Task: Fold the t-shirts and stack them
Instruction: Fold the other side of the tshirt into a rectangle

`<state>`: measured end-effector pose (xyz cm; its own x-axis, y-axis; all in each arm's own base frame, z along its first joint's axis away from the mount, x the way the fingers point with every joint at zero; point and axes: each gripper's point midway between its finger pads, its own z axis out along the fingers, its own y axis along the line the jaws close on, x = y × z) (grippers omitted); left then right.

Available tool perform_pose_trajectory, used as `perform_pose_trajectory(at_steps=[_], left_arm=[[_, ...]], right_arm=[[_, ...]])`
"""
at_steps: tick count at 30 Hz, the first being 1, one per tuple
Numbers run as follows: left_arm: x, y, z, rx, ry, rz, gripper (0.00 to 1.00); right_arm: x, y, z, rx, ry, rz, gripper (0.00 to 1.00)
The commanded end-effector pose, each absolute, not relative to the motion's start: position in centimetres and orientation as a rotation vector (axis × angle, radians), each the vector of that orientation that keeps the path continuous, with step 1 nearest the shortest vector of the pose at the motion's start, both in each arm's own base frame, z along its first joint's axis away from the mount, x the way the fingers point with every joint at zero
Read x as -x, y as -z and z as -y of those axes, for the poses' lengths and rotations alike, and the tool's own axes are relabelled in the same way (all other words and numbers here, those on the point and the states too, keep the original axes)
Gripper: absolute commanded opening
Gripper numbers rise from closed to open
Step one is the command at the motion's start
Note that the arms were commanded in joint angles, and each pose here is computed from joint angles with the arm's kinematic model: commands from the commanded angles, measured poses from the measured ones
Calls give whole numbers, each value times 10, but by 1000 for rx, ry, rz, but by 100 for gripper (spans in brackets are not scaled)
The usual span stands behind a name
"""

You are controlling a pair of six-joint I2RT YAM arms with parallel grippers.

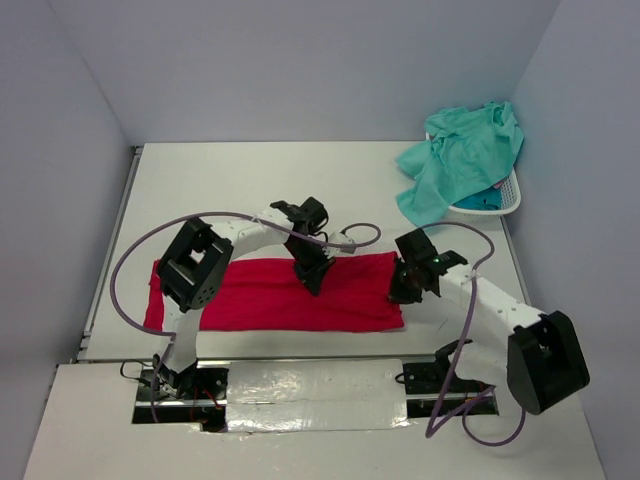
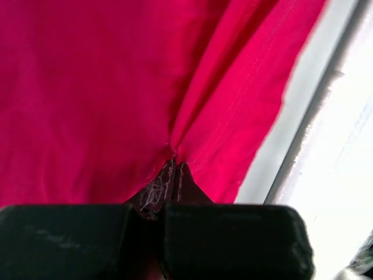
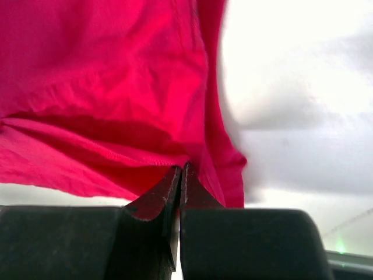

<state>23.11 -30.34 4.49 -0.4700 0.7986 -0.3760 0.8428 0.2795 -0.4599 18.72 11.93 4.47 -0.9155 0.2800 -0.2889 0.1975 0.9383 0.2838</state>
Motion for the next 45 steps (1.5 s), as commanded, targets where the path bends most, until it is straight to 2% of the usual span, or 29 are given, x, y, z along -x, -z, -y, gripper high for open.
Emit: perform_pose_trajectory(at_steps=[1,7,10,17,18,19,21,23,25,27,30,31,34,35,36,41,45], left_arm=[[-243,-45,301,-1494,927,-2518,0],[-255,-47,296,-1460,881,-2516,0],[-255,-51,301,-1451,912,-2500,0],[-252,-53,305,-1463,957,-2490,2],[-253,-53,305,-1464,955,-2491,7],[-256,-53,305,-1464,934,-2492,20],[-258,-55,303,-1472,909,-2497,29],[-269,-64,302,-1473,856,-2467,39],[-280,-77,302,-1463,831,-2430,43],[-285,-92,304,-1469,834,-2385,47],[-288,-111,304,-1479,823,-2336,47],[-286,-114,300,-1478,826,-2345,46],[-286,-127,281,-1398,871,-2357,45],[-284,-122,269,-1367,878,-2391,45],[-287,-121,259,-1344,858,-2399,45],[-318,-121,161,-1028,724,-2556,46],[-331,-113,70,-733,578,-2655,46]], right_arm=[[-219,-54,-126,-257,-395,-2715,0],[-239,-43,-120,-256,-368,-2736,0],[-244,-41,-119,-241,-348,-2752,5],[-258,-49,-114,-216,-283,-2728,42],[-258,-50,-111,-216,-259,-2731,48],[-259,-52,-110,-215,-253,-2729,59],[-261,-61,-108,-209,-241,-2717,70],[-267,-76,-102,-212,-198,-2672,73],[-271,-89,-100,-209,-196,-2635,75],[-272,-109,-103,-218,-235,-2588,74],[-260,-122,-119,-214,-383,-2559,59],[-255,-122,-124,-213,-425,-2556,42],[-229,-98,-146,-231,-592,-2596,10],[-228,-94,-161,-210,-697,-2595,3],[-224,-84,-164,-228,-724,-2619,0],[-212,-37,-158,-277,-658,-2750,0],[-218,-35,-144,-271,-534,-2750,0]])
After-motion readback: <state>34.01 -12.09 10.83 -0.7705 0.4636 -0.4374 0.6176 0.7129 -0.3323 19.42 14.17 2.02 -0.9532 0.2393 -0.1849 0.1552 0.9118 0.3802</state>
